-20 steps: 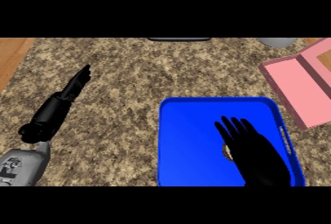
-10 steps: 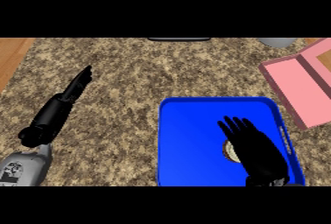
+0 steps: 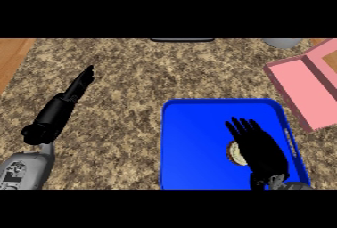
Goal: Pick the cupcake from the tray and place it in the cardboard box
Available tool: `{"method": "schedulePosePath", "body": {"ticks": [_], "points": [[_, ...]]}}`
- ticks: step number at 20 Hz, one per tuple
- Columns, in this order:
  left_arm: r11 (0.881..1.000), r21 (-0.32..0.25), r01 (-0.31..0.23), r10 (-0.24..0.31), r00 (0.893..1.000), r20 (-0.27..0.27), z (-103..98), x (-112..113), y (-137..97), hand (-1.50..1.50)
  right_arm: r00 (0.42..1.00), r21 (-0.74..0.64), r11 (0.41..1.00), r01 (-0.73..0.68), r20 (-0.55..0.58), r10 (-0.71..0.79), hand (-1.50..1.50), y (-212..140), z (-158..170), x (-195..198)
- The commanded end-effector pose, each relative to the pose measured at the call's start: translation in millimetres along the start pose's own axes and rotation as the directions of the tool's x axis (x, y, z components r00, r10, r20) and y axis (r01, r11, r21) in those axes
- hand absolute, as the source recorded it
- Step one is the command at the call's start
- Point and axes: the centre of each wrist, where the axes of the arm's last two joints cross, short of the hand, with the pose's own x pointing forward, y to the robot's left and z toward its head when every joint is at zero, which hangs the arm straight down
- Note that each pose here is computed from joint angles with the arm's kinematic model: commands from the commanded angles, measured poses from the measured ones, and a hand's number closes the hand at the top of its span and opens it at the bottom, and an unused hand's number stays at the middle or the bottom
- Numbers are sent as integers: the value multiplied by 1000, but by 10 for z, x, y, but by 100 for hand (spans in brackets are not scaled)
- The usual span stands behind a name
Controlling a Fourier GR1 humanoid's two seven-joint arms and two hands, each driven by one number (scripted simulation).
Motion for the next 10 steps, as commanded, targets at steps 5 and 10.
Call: {"method": "schedulePosePath", "body": {"ticks": [5, 10], "points": [[1000, 7, 8, -8, 1000, 2, 97, -111, -42, 0, 999, 38, 999, 30, 19, -30, -150, 87, 20, -11], [1000, 2, 2, -2, 1000, 6, 168, -102, 68, 0, 986, -39, 999, -31, 162, 37, 150, 378, -203, 61]]}}
